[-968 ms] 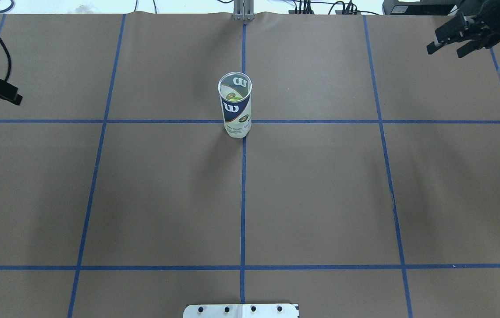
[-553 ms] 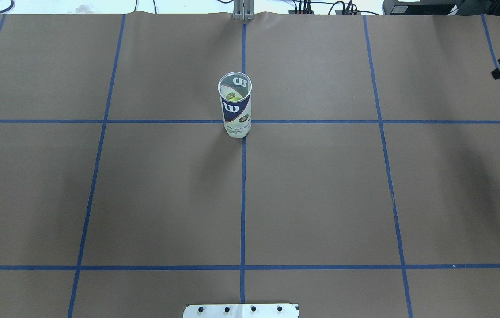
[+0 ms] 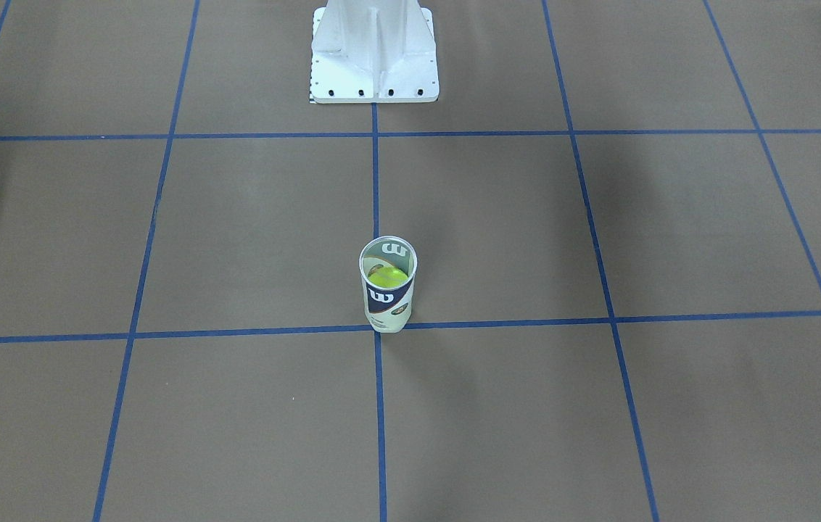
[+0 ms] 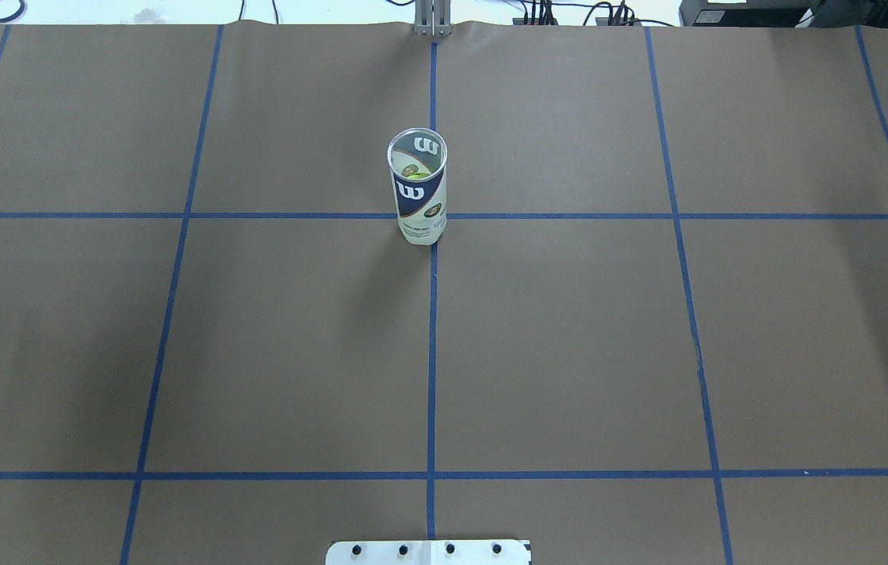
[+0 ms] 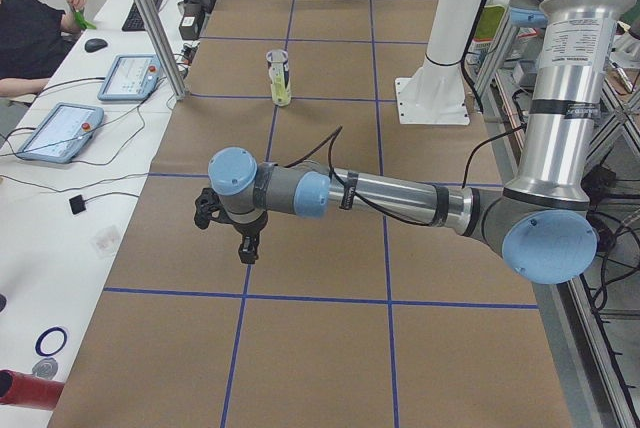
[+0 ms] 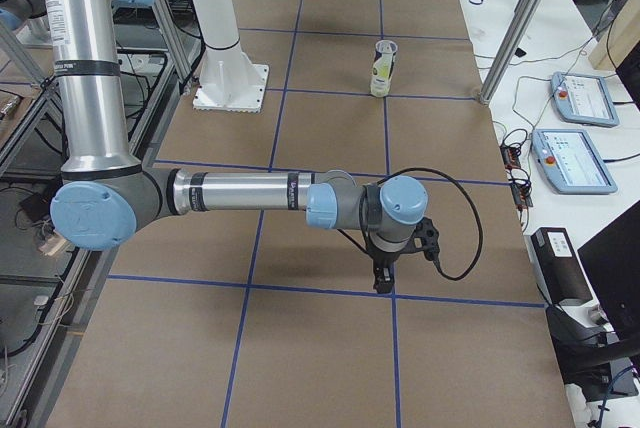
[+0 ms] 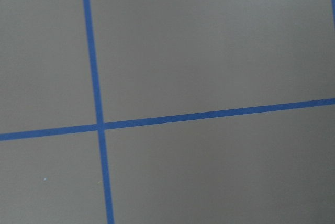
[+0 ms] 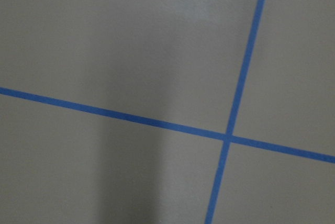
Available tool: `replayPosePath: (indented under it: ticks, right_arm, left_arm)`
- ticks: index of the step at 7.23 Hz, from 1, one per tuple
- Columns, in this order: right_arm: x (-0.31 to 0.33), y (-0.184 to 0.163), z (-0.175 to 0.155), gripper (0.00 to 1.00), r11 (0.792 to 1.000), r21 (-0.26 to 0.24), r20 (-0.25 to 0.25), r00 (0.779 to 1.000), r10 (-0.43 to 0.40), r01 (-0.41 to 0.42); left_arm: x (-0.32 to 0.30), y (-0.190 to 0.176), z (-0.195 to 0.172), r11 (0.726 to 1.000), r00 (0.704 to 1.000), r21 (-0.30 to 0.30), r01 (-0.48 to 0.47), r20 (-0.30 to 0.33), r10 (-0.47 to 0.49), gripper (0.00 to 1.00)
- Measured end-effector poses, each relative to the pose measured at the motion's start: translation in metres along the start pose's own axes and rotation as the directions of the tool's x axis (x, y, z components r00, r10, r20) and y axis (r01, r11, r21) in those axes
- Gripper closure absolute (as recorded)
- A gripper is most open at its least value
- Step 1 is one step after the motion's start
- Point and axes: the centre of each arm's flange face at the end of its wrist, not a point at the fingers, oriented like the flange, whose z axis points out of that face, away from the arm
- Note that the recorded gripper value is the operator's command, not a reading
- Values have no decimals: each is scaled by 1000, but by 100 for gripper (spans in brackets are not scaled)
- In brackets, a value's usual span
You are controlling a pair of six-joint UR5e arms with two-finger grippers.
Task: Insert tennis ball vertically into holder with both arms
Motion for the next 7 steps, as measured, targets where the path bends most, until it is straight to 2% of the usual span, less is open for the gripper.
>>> replayPosePath:
  ticks: [1,2,3,5,7]
  right_arm:
    - [9,10,-2,0,999,4,5,999,37,-37]
    - [14,17,-8,0,997,5,10,997,79,-79]
    - [14,22,-17,0,993,-1,16,993,115,-115]
    - [6,42,-29,0,988,-17,36,988,152,-151]
    - [5,58,-30,0,987,-16,67,984,162,-162]
  left_arm:
    - [-10,6,-9,997,998,-28,68,9,-68,0]
    - [-13,11,-18,995,995,-38,98,21,-97,0]
    - [-20,16,-21,993,993,-42,111,48,-109,0]
    - [-35,22,-18,991,982,-51,125,149,-116,0]
    - [-38,22,-17,992,978,-49,119,180,-109,0]
